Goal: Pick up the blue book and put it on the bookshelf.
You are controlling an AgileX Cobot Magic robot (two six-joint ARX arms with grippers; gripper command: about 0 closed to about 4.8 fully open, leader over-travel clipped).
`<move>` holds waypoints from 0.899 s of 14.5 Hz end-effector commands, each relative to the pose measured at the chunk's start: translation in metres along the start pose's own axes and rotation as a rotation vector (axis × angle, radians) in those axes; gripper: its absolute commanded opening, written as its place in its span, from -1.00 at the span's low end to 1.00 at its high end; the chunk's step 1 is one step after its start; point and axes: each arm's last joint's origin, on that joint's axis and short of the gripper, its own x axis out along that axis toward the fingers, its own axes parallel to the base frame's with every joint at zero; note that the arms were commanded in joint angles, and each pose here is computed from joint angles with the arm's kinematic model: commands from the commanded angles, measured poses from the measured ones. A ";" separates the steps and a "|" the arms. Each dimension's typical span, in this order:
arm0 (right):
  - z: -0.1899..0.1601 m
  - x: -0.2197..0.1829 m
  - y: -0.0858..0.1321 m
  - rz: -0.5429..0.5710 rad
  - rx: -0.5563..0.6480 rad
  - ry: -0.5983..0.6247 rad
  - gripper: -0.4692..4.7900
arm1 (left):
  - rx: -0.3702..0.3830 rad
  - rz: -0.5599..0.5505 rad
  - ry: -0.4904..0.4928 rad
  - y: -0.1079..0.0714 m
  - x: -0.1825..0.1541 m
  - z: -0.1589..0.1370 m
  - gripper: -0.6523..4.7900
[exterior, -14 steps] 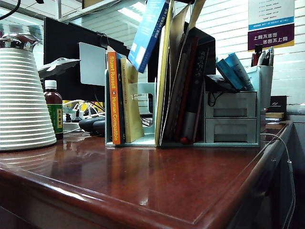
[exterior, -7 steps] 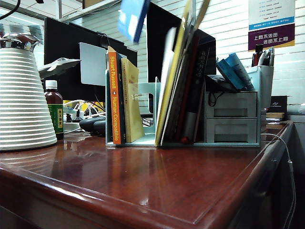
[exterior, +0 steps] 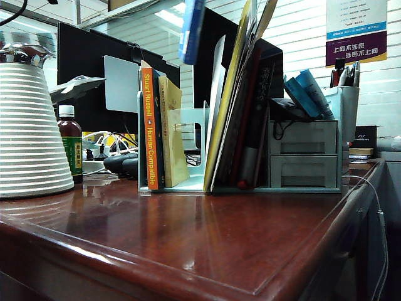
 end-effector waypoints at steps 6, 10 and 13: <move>-0.033 0.016 0.014 -0.059 0.019 0.042 -0.84 | 0.019 -0.026 0.021 -0.003 0.000 0.001 -0.78; -0.064 0.028 0.020 -0.045 -0.022 0.109 -0.84 | 0.021 -0.029 0.018 -0.003 0.000 0.001 -0.78; -0.088 0.040 0.016 -0.066 -0.021 0.151 -0.84 | 0.022 -0.029 0.019 -0.004 0.000 0.001 -0.78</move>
